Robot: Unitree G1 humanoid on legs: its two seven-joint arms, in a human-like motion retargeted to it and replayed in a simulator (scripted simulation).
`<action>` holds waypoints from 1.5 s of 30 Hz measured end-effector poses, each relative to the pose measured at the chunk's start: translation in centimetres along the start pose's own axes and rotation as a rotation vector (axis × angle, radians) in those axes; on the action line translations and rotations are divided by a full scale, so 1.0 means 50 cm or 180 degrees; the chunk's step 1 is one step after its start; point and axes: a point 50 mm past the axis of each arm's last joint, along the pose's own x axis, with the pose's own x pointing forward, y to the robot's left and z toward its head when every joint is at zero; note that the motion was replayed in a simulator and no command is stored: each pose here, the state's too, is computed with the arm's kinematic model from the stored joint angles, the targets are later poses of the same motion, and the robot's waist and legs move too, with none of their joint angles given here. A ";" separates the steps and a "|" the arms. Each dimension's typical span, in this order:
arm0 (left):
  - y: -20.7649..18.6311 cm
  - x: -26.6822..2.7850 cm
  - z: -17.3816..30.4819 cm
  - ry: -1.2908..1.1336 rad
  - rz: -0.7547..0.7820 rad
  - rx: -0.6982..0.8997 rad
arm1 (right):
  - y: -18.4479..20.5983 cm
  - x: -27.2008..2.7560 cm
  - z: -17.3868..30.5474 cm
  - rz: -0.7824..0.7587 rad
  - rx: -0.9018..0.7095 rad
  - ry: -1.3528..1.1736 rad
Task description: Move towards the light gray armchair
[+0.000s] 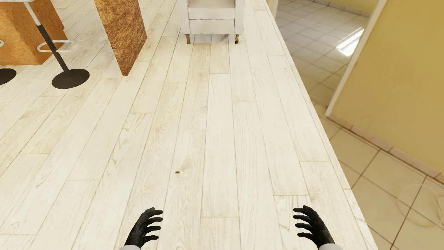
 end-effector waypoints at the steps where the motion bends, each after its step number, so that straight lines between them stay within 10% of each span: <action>1: -0.013 -0.012 -0.040 0.0234 -0.0095 0.0011 | -0.021 -0.011 -0.026 -0.0080 0.0008 0.0114; 45: -0.031 -0.022 -0.067 0.0643 -0.0115 -0.0136 | -0.024 -0.014 -0.039 -0.0375 0.0031 0.0342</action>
